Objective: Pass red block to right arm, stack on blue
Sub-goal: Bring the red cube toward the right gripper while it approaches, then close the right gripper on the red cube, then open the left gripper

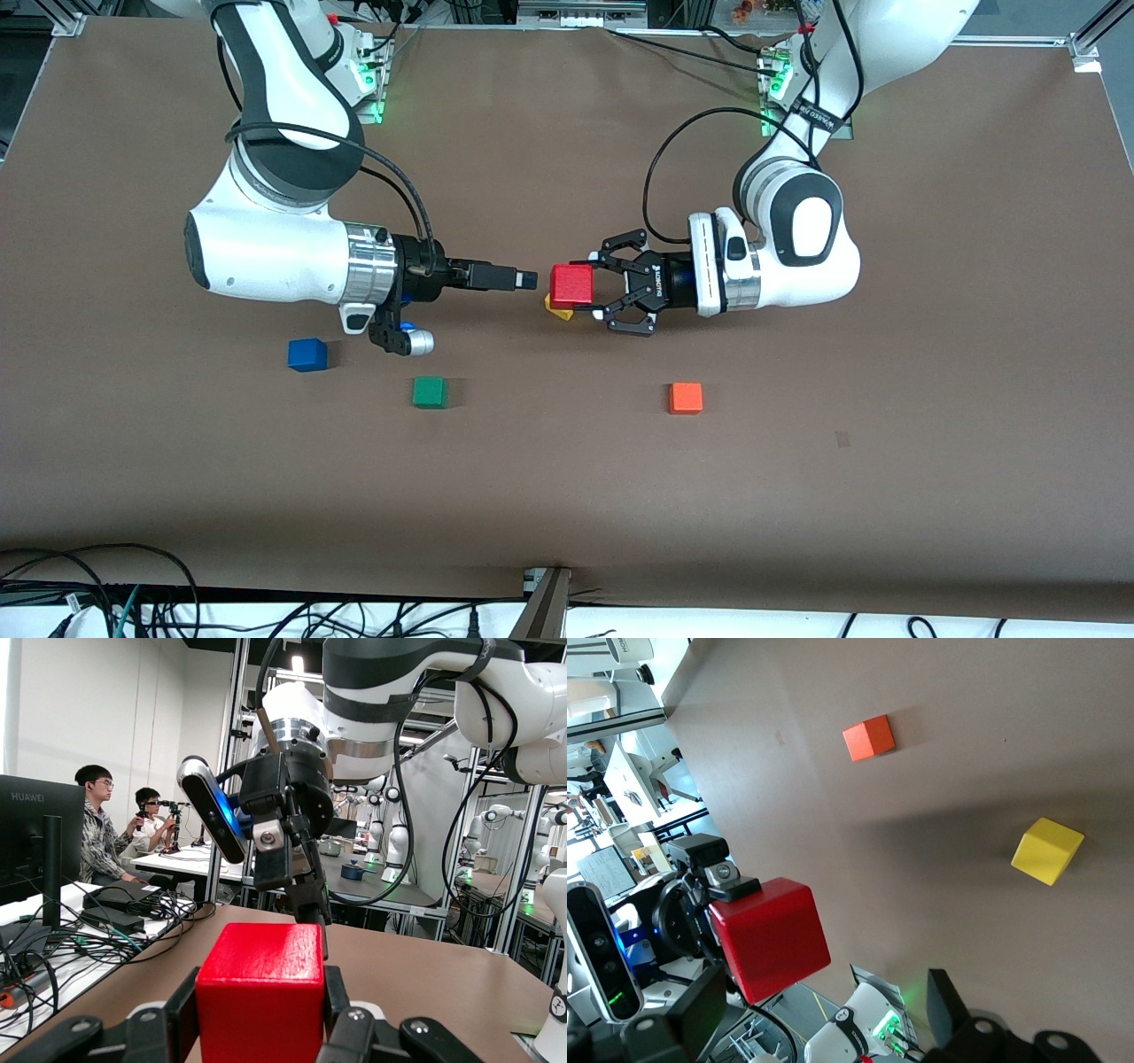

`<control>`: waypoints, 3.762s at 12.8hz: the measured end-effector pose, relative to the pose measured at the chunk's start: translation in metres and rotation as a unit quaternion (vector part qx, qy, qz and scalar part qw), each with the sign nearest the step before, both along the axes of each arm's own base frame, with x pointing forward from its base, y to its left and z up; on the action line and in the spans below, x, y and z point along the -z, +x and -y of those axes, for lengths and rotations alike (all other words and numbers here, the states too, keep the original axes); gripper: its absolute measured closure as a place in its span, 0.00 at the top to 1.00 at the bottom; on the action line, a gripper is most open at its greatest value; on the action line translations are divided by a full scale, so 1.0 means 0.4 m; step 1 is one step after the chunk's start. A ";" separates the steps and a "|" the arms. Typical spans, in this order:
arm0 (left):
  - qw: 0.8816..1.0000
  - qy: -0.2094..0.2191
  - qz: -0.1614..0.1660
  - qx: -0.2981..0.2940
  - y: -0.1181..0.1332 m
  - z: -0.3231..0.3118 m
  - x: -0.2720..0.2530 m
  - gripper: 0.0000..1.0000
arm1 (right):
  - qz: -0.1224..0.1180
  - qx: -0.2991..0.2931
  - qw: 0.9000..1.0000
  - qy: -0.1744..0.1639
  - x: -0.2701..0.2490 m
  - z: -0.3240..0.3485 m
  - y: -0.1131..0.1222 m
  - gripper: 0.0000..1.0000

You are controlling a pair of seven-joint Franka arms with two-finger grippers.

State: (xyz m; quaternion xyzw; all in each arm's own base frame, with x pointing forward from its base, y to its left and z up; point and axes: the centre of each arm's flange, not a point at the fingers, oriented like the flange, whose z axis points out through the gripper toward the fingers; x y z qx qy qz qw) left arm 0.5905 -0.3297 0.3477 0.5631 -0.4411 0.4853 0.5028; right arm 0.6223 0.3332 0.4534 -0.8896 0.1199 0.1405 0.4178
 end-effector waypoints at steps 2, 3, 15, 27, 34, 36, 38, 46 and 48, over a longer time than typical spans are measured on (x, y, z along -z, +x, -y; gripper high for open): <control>1.000 -0.001 0.002 -0.003 0.004 0.006 -0.007 0.56 | 0.007 0.001 1.000 0.000 0.002 0.001 0.004 1.00; 1.000 -0.005 0.001 -0.007 0.007 0.008 -0.011 0.56 | 0.011 -0.001 1.000 0.003 0.002 0.001 0.004 1.00; 0.999 -0.028 -0.007 -0.014 0.002 0.035 -0.027 0.56 | 0.072 -0.028 0.992 0.104 0.047 0.009 0.033 1.00; 0.999 -0.033 -0.001 -0.015 0.009 0.041 -0.046 0.56 | 0.076 -0.006 0.989 0.129 0.034 -0.022 0.030 1.00; 0.999 -0.040 -0.003 -0.021 0.017 0.043 -0.058 0.56 | 0.084 0.007 0.987 0.138 0.019 -0.048 0.026 0.61; 0.999 -0.043 -0.007 -0.021 0.018 0.043 -0.059 0.56 | 0.088 0.006 0.986 0.139 0.016 -0.047 0.026 0.58; 0.999 -0.043 -0.007 -0.021 0.018 0.043 -0.059 0.56 | 0.088 0.006 0.986 0.139 0.016 -0.047 0.026 0.58; 0.999 -0.045 -0.008 -0.022 0.019 0.045 -0.064 0.70 | 0.085 0.009 0.987 0.139 0.008 -0.046 0.026 0.56; 0.998 -0.046 -0.020 -0.023 0.021 0.042 -0.065 0.89 | 0.084 0.011 0.987 0.139 0.005 -0.044 0.027 0.56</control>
